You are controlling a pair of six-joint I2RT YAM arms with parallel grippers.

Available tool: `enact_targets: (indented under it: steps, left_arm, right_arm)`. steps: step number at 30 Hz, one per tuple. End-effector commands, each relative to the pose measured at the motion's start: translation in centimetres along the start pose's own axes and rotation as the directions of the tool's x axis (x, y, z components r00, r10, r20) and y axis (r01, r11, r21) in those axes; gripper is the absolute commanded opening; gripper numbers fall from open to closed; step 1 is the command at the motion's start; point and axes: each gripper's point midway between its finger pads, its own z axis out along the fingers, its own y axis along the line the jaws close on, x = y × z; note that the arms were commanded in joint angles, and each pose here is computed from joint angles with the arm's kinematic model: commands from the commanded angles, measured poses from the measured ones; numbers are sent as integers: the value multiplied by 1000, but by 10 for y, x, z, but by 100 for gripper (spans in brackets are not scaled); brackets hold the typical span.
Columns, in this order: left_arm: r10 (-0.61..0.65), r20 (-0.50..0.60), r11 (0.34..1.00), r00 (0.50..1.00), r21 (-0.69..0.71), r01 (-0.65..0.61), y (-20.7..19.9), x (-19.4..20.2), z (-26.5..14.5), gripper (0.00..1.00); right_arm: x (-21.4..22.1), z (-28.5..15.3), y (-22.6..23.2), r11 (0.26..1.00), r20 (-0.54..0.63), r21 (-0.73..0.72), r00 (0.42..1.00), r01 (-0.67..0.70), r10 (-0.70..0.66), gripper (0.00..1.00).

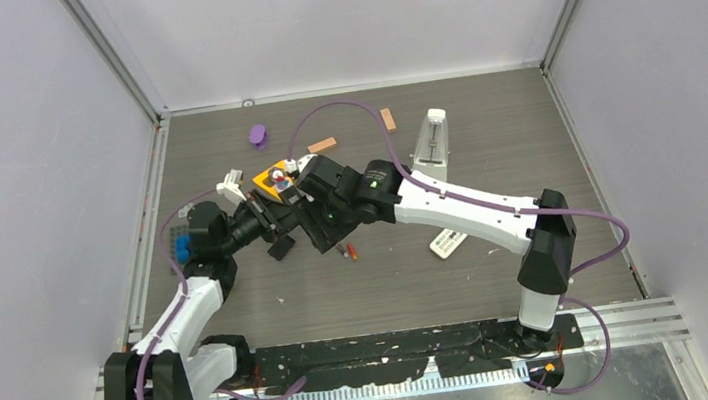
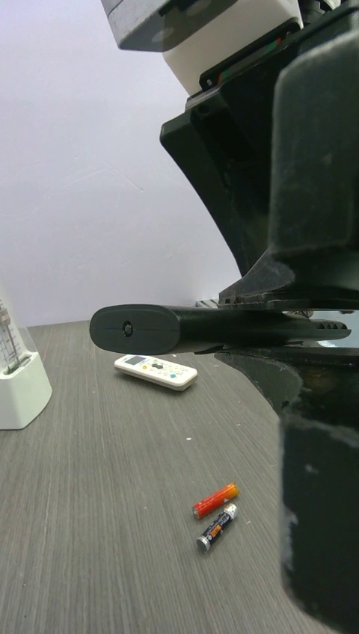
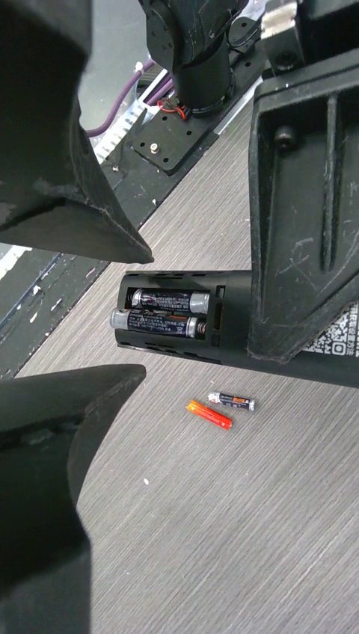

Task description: Load the batteries into the remote control

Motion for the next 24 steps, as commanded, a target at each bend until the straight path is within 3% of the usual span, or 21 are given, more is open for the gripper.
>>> enact_targets:
  steps: [1,8,12,15,20,24]
  left_arm:
    - [40,-16,996,999,78,-39,-20,-4,3,0]
    - [-59,3,985,998,163,58,-31,-9,5,0]
    - [-141,19,961,990,242,133,-46,-16,2,0]
    - [-169,38,947,985,285,151,-58,-20,-2,0]
    - [-185,80,943,979,296,153,-70,-25,-8,0]
    - [-208,115,942,971,293,167,-76,-28,-14,0]
  right_arm:
    - [-29,-31,7,998,117,-41,992,-40,45,60]
    - [-38,-55,9,983,253,-145,956,-112,147,81]
    - [-40,-70,9,949,357,-253,894,-186,271,88]
    - [-41,-80,8,892,398,-357,819,-276,413,97]
    - [-34,-78,5,789,346,-474,742,-391,575,99]
    - [-47,-89,5,682,332,-589,639,-434,694,99]
